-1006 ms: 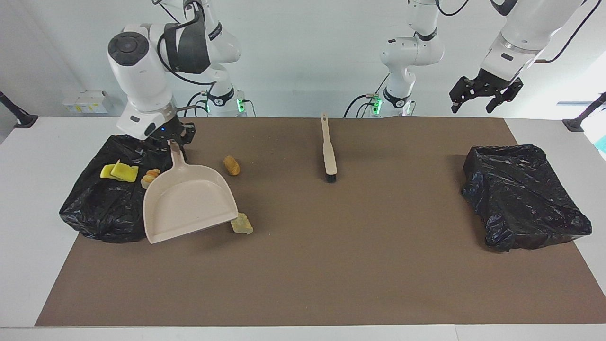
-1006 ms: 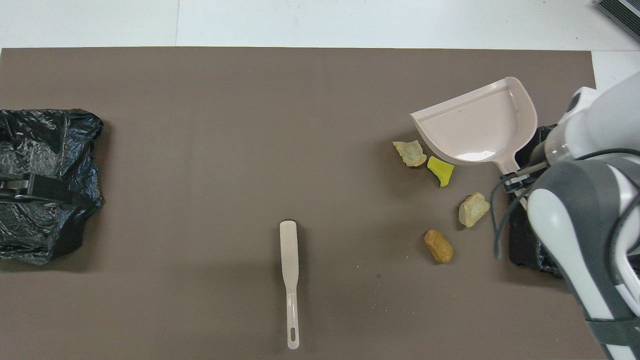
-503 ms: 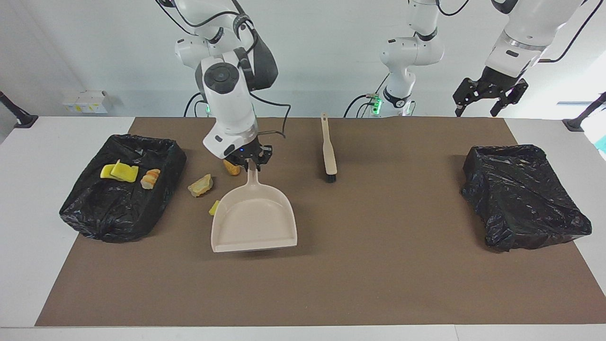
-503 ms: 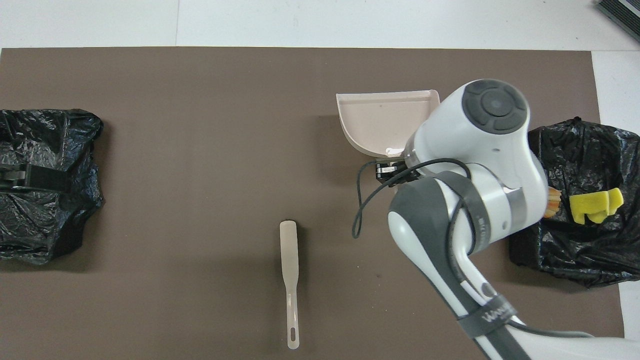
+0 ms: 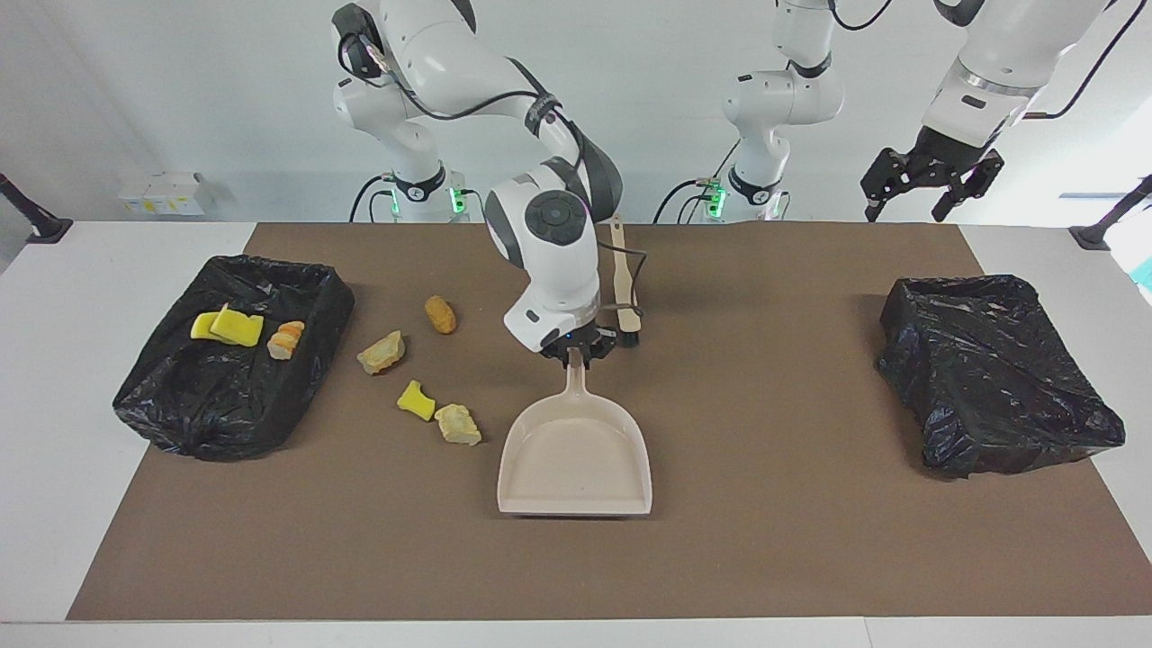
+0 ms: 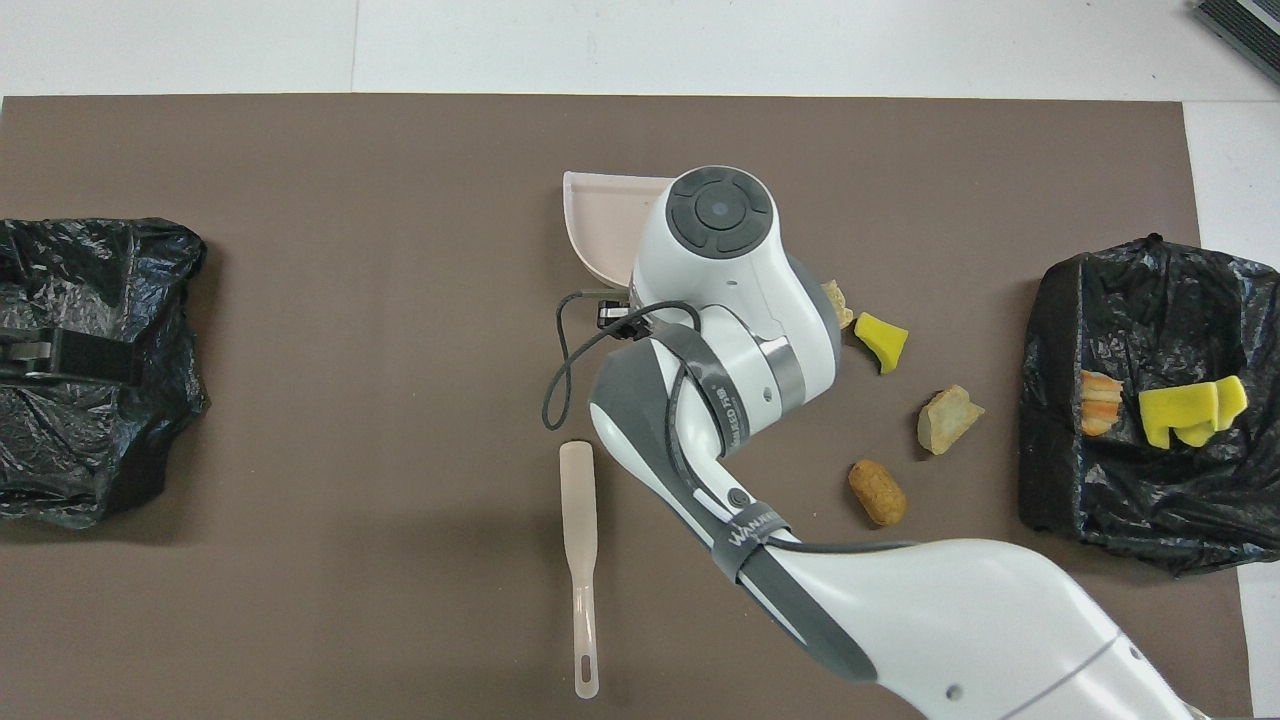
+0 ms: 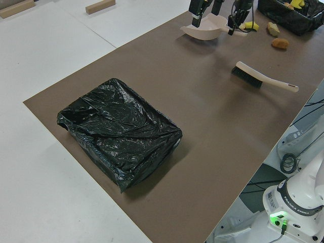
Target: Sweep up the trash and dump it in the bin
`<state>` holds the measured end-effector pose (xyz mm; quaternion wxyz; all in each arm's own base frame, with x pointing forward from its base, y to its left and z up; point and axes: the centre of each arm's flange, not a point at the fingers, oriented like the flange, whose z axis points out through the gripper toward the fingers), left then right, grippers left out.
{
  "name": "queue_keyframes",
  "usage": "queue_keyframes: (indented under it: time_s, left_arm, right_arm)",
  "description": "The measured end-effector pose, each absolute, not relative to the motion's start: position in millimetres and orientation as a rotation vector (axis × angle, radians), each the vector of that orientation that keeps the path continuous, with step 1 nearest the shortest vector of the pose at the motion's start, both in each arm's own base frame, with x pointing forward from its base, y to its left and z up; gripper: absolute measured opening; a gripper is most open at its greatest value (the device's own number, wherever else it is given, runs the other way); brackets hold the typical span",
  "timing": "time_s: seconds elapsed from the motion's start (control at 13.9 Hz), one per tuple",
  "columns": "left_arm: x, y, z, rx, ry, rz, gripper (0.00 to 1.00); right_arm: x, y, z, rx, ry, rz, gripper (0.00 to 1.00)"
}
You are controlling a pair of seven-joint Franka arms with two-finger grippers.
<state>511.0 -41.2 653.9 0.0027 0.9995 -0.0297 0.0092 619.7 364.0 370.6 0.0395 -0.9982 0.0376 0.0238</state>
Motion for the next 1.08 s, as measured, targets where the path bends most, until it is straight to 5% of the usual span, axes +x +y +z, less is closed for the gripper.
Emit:
queue_keyframes:
  time_s: [0.22,0.65,1.08]
  left_arm:
    - [510.9,-41.4,653.8,3.135,-0.094,0.028,1.0]
    - [511.2,-41.9,653.9,3.134,-0.095,0.032,1.0]
    - [522.2,-48.9,657.6,3.12,-0.11,0.155,1.0]
  right_arm:
    - [633.6,374.6,350.9,-3.053,0.112,0.067,0.4]
    - [604.7,388.4,394.0,-3.069,0.048,0.096,1.0]
    - [513.5,391.4,432.4,-3.12,-0.075,0.186,1.0]
